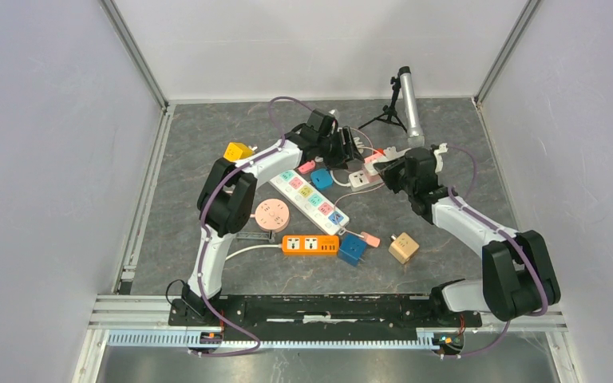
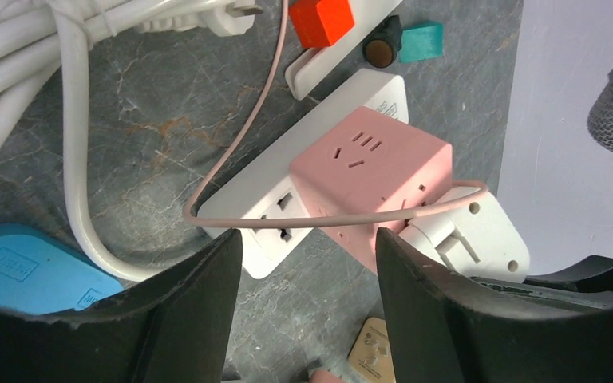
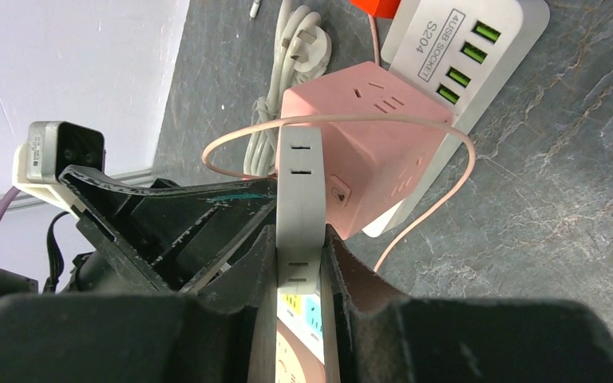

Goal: Pull the plug off the socket

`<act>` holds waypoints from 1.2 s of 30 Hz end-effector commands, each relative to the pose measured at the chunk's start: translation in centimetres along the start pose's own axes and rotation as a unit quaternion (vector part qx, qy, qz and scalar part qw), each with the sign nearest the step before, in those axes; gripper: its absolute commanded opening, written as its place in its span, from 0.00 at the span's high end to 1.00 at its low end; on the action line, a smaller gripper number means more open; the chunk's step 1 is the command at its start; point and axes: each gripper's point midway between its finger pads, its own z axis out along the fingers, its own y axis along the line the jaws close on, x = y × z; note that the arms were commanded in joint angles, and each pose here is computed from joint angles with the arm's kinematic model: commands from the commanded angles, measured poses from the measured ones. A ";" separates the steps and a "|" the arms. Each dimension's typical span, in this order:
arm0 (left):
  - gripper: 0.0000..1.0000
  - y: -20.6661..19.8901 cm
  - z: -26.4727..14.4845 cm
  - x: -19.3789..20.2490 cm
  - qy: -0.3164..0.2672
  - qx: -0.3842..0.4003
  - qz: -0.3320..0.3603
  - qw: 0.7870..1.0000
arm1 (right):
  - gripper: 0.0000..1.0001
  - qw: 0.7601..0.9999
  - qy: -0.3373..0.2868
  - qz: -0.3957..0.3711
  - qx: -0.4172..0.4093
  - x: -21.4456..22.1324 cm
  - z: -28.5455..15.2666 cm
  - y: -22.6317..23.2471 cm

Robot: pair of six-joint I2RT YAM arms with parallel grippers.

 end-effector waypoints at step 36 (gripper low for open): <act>0.56 4.4 2.3 5.7 0.087 -0.110 0.123 0.982 | 1.00 0.996 0.071 0.024 -0.049 2.5 -2.1 -0.7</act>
